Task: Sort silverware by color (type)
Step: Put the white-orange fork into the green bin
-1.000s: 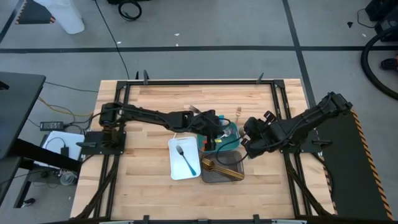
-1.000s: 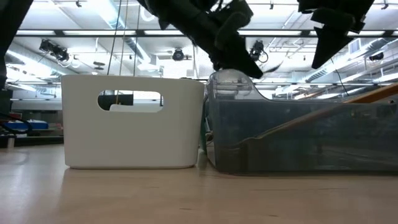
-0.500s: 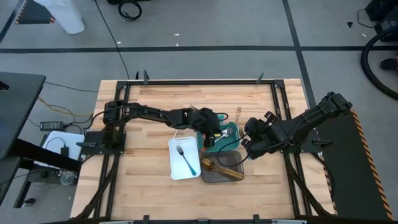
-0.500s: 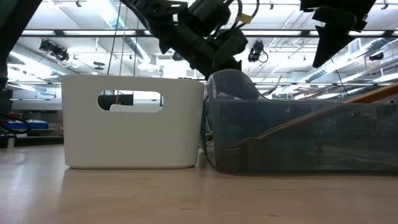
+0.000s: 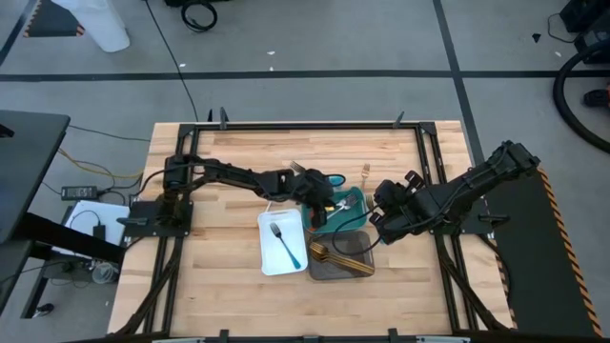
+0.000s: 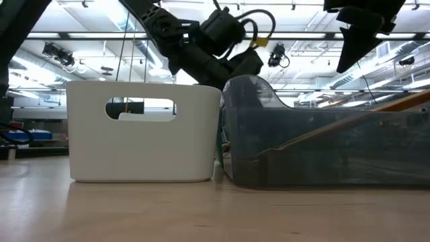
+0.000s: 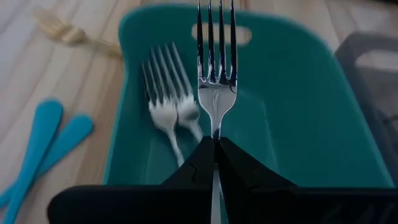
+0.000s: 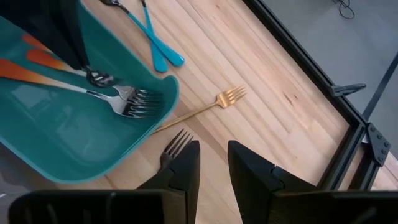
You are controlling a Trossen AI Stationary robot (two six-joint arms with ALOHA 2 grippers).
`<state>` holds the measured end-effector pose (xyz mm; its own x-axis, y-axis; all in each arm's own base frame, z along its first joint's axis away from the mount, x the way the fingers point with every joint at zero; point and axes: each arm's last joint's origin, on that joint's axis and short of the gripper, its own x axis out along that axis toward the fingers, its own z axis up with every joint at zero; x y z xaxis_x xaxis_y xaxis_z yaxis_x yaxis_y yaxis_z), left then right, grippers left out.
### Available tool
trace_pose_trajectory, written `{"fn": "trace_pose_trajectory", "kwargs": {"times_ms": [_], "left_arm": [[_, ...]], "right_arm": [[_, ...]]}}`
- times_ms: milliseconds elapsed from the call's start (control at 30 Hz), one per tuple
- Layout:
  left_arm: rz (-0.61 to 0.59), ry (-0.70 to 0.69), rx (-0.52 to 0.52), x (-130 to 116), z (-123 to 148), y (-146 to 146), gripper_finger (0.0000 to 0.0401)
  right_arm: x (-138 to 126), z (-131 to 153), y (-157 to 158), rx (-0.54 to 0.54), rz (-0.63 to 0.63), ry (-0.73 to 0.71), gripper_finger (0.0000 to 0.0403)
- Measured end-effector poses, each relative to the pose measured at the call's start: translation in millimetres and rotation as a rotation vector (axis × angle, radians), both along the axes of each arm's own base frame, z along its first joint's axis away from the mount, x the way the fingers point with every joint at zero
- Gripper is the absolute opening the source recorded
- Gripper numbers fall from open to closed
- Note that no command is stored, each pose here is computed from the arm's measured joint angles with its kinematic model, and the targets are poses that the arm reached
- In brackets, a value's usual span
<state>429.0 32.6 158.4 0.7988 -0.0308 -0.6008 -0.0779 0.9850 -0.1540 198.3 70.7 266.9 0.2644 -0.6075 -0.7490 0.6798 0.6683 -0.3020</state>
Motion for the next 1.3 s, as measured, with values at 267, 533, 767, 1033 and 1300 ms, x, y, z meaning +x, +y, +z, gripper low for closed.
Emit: {"fn": "trace_pose_trajectory", "kwargs": {"times_ms": [267,533,767,1033,1300], "left_arm": [[0.008,0.02,0.002,3.2,-14.0,0.5,0.0021],[0.011,0.036,-0.003,2.2,-15.8,0.4,0.0053],[0.005,0.042,0.005,0.6,-12.4,0.3,0.0111],[0.012,0.017,0.044,-11.4,22.4,14.7,0.0123],[0.08,0.025,0.047,-28.8,48.7,43.0,0.0123]], "right_arm": [[1.0,0.1,0.2,-0.005,0.007,-0.008,0.0093],[1.2,0.2,0.3,-0.006,0.009,-0.008,0.0093],[1.2,0.2,0.3,-0.008,0.01,-0.01,0.0093],[1.4,0.2,0.4,-0.008,0.01,-0.012,0.0093],[1.7,0.2,0.4,-0.01,0.01,-0.016,0.0093]]}}
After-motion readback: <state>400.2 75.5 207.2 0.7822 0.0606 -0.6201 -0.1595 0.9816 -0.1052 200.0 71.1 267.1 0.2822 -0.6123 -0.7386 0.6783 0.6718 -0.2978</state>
